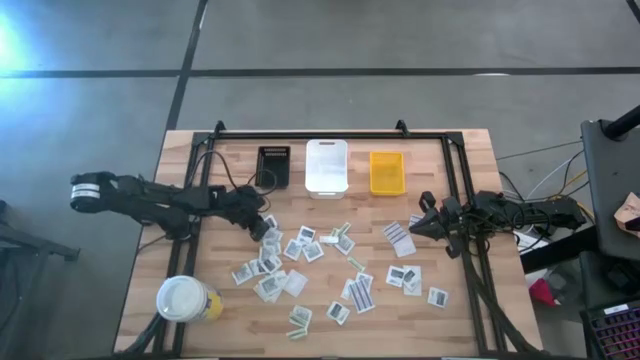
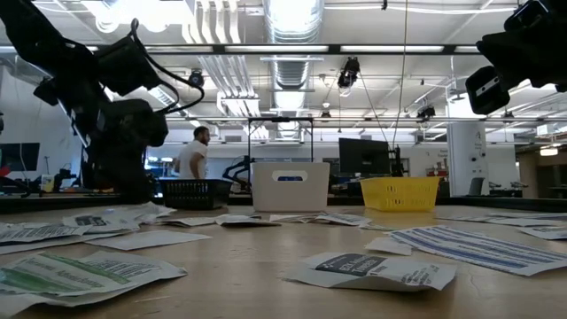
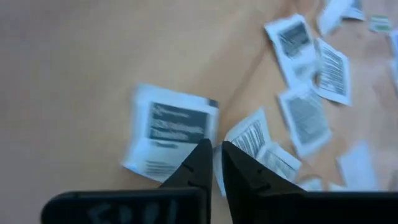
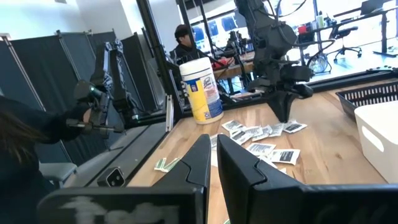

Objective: Pick & Place First Aid Supplies
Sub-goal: Put the towelette pack into the black basket

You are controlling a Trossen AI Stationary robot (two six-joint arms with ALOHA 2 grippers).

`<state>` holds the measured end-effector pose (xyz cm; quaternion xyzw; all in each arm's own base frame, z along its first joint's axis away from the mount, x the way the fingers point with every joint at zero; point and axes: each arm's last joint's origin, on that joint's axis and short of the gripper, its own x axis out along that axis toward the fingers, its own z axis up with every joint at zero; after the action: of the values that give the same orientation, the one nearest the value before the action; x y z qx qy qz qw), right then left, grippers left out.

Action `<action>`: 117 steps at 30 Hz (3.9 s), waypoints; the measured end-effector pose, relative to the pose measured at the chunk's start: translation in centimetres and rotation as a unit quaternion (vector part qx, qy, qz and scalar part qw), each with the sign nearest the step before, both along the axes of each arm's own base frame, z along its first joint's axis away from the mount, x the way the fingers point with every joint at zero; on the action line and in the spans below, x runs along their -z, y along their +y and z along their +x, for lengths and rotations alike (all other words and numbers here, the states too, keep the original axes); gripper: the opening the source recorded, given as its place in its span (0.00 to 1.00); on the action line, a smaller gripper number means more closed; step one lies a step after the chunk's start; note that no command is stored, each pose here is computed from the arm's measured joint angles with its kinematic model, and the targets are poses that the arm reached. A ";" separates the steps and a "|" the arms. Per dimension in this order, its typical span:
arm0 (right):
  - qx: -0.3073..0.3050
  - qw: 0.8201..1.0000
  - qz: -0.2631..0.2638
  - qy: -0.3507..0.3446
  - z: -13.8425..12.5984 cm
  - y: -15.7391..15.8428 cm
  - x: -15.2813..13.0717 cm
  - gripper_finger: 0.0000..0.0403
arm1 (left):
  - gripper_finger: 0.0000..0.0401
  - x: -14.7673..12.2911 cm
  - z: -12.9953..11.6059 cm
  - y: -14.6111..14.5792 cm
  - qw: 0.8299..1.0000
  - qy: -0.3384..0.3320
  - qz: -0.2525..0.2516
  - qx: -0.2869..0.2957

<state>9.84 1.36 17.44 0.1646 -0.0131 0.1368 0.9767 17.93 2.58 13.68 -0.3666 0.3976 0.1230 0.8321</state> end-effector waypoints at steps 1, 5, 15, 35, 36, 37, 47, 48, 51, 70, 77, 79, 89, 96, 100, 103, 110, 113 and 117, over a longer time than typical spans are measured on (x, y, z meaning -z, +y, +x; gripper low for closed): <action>0.000 1.000 0.000 0.000 0.0 0.0 0.0 0.07 | 0.10 0.0 0.0 -0.1 1.000 -0.002 -0.010 0.005; 0.000 1.000 0.000 0.000 0.0 0.0 0.0 0.07 | 0.17 0.0 0.0 -0.2 0.999 -0.004 -0.030 0.012; 0.000 1.000 0.000 0.000 0.0 0.0 0.0 0.07 | 0.29 0.0 0.0 -0.2 0.999 -0.005 -0.028 0.021; 0.000 1.000 0.000 0.000 0.0 0.0 0.0 0.07 | 0.29 0.6 0.9 -0.1 1.000 -0.010 -0.002 0.002; 0.000 1.000 0.000 0.000 0.0 0.0 0.0 0.07 | 0.29 0.9 0.9 -0.2 1.000 -0.001 -0.003 0.002; 0.000 1.000 0.000 0.001 0.0 0.0 0.0 0.07 | 0.29 1.1 1.0 -0.2 1.000 0.008 -0.005 0.002; 0.000 1.000 -0.001 0.002 0.0 0.0 0.0 0.07 | 0.29 1.6 1.7 -0.5 0.999 0.008 -0.040 0.034; 0.000 1.000 -0.001 0.003 0.0 0.0 0.1 0.07 | 0.29 1.6 1.7 -0.7 0.998 0.008 -0.049 0.040; 0.000 1.000 -0.003 0.003 0.0 0.0 0.1 0.07 | 0.29 1.6 1.7 -1.0 0.997 0.010 -0.056 0.050; 0.015 1.000 -0.010 0.000 0.0 -0.1 0.1 0.07 | 0.03 2.0 1.0 -1.2 0.994 0.041 -0.084 0.062; 0.015 1.000 -0.010 0.001 0.0 -0.1 0.1 0.07 | 0.00 1.9 1.3 -1.2 0.994 0.027 -0.086 0.055; 0.015 1.000 -0.011 0.000 0.0 -0.1 0.1 0.07 | 0.00 1.8 1.4 -1.2 0.995 0.021 -0.083 0.053; 0.015 1.000 -0.012 0.000 0.0 -0.1 0.1 0.07 | 0.00 0.5 1.6 -0.3 0.998 -0.014 -0.058 0.020; 0.015 1.000 -0.012 0.000 0.0 -0.1 0.1 0.07 | 0.00 -0.3 1.3 0.6 0.998 -0.038 -0.043 0.000; 0.015 1.000 -0.012 0.000 0.0 -0.1 0.1 0.07 | 0.00 -0.9 1.0 1.1 0.998 -0.053 -0.029 -0.008; 0.015 1.000 -0.012 0.000 0.0 -0.1 0.1 0.07 | 0.00 -1.5 0.8 1.5 0.997 -0.068 -0.017 -0.012; 0.014 1.000 -0.011 0.000 0.0 -0.1 0.1 0.07 | 0.00 -3.7 0.3 2.7 0.995 -0.096 0.027 -0.016; 0.014 1.000 -0.011 0.000 0.0 -0.1 0.1 0.07 | 0.00 -5.0 0.1 3.3 0.993 -0.106 0.053 -0.019; 0.014 1.000 -0.011 0.000 0.0 -0.1 0.1 0.07 | 0.00 -6.6 -0.4 4.3 0.991 -0.096 0.083 -0.027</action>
<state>9.86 1.28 17.39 0.1541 -0.0140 0.1229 0.9803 17.58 6.87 20.28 -0.3168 0.2940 0.1424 0.8905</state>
